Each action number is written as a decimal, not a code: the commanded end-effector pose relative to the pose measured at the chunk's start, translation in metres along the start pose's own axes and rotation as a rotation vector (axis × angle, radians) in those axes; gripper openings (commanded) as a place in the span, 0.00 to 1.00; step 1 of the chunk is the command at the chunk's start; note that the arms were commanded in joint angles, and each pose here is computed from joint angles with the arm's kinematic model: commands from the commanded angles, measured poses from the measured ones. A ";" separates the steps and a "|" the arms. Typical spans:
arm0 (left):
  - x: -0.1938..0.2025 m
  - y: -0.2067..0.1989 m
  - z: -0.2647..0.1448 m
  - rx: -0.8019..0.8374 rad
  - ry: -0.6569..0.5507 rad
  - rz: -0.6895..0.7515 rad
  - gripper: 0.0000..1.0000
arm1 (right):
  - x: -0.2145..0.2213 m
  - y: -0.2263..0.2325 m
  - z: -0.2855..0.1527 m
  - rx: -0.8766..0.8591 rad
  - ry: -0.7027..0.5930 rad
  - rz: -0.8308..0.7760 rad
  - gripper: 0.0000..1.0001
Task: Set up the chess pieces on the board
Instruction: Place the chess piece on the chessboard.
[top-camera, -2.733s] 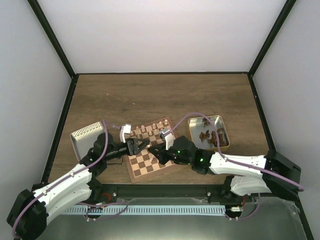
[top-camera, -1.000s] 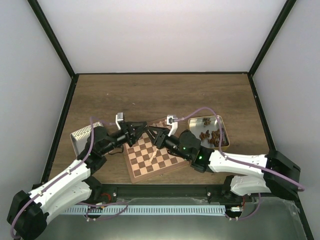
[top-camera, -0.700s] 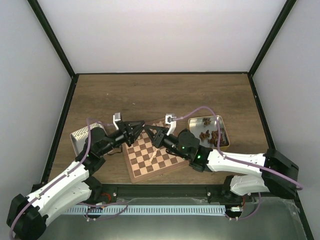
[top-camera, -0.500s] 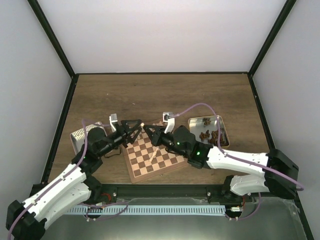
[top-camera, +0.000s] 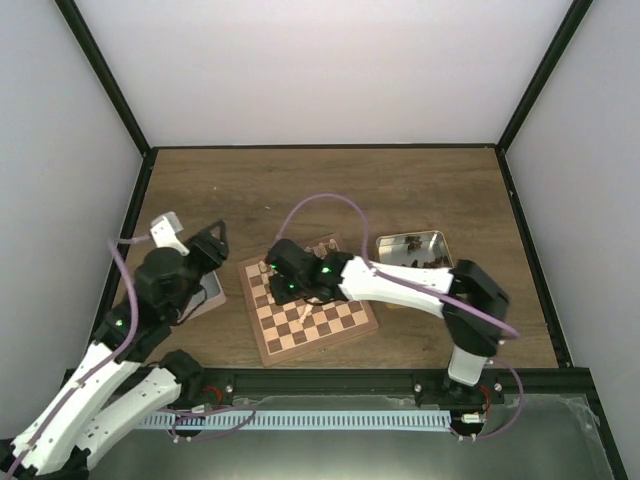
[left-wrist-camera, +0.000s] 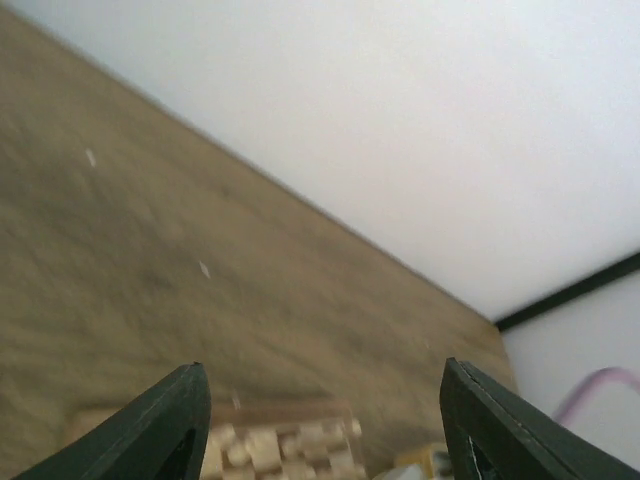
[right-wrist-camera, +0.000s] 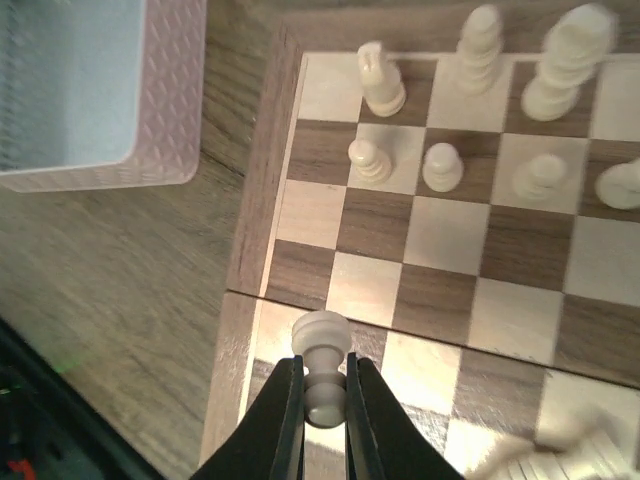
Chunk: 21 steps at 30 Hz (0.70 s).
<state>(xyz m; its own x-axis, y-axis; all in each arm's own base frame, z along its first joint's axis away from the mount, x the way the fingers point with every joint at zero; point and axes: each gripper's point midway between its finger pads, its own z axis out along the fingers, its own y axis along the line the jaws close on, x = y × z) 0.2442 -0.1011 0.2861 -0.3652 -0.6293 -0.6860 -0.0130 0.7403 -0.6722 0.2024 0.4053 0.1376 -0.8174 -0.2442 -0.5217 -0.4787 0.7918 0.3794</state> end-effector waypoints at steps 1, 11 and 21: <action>-0.061 0.013 -0.037 -0.164 -0.201 0.225 0.65 | 0.018 -0.002 0.019 0.101 0.182 -0.116 0.01; -0.081 0.035 -0.060 -0.252 -0.324 0.257 0.65 | -0.008 0.024 0.073 0.157 0.257 -0.141 0.01; -0.088 0.057 -0.079 -0.291 -0.418 0.195 0.64 | -0.018 0.026 0.093 0.197 0.250 -0.137 0.04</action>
<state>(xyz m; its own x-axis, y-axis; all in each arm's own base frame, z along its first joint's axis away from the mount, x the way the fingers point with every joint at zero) 0.2093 -0.0002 0.3289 -0.0406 -0.4650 -0.8844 -0.2159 0.8683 -0.4467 0.2318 0.4808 0.0833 -0.8190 -0.4580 -0.3456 -0.5378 0.8227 0.1842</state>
